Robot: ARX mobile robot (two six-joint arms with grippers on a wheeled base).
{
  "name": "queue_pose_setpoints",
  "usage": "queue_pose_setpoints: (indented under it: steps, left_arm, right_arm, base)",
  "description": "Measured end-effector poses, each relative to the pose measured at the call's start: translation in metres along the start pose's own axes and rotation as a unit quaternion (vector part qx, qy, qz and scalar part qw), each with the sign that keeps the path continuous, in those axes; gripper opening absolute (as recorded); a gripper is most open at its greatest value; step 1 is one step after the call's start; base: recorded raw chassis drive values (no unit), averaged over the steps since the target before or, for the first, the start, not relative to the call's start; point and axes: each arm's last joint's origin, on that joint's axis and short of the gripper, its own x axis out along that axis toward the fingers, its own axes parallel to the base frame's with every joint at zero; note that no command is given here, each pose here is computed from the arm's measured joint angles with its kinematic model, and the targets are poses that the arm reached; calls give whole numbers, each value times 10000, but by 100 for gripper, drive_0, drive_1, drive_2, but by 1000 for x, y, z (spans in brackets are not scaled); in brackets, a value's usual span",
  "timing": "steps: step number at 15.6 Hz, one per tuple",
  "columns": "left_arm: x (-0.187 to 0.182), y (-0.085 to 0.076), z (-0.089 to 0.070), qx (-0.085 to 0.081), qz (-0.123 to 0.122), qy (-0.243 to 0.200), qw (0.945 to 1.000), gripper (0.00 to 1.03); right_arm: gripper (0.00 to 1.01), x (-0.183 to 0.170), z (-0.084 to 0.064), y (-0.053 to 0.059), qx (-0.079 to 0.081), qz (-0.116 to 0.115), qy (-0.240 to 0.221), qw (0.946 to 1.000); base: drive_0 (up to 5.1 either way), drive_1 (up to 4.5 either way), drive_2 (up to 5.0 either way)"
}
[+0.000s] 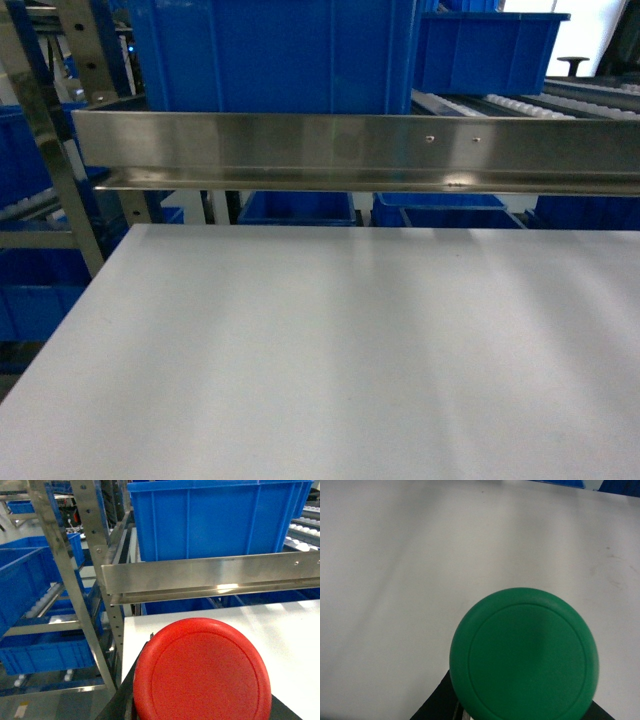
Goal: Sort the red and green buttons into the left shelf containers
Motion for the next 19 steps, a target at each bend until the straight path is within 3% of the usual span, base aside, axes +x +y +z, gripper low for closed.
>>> queue_pose_setpoints:
  steps: [19]
  left_arm:
    - [0, 0, -1, 0, 13, 19, 10000, 25]
  right_arm:
    - [26, 0, 0, 0, -3, -1, -3, 10000]
  base:
    - [-485, 145, 339]
